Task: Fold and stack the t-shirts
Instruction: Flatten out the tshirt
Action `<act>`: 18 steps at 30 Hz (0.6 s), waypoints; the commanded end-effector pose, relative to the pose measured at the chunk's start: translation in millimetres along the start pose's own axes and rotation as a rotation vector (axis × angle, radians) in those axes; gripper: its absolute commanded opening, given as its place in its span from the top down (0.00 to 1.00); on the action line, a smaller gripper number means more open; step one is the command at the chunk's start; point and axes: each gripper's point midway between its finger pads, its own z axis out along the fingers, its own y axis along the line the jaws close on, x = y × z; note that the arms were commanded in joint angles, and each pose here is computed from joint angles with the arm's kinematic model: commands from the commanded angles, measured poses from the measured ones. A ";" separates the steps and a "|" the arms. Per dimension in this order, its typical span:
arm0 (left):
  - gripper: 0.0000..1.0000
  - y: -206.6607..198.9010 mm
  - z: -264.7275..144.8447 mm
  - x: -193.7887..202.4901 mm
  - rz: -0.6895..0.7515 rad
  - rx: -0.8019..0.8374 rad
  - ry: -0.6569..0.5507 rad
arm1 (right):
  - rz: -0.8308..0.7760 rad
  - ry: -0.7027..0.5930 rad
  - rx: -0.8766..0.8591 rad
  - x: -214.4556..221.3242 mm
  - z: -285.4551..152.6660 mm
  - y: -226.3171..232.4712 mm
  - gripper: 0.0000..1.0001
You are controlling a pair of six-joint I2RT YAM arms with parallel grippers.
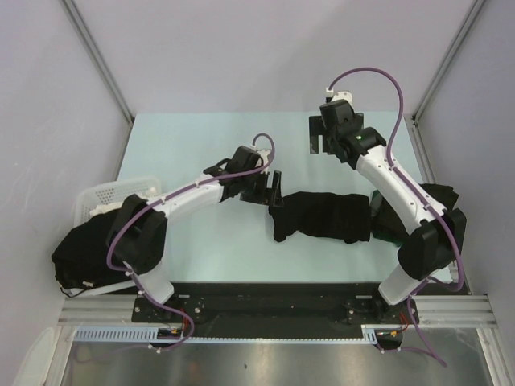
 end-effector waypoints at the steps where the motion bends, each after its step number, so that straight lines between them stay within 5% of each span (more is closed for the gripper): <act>1: 0.15 -9.8 10.1 -6.9 0.057 -0.018 0.006 | 0.028 -0.057 -0.024 -20.8 -25.1 -7.7 0.02; 13: 0.26 -0.5 43.0 0.6 0.070 -0.087 0.067 | 0.042 -0.070 -0.025 -26.1 -38.0 -18.0 0.02; 18: 0.54 -2.6 54.9 0.0 0.086 -0.073 0.093 | 0.041 -0.071 -0.032 -26.1 -40.3 -19.5 0.03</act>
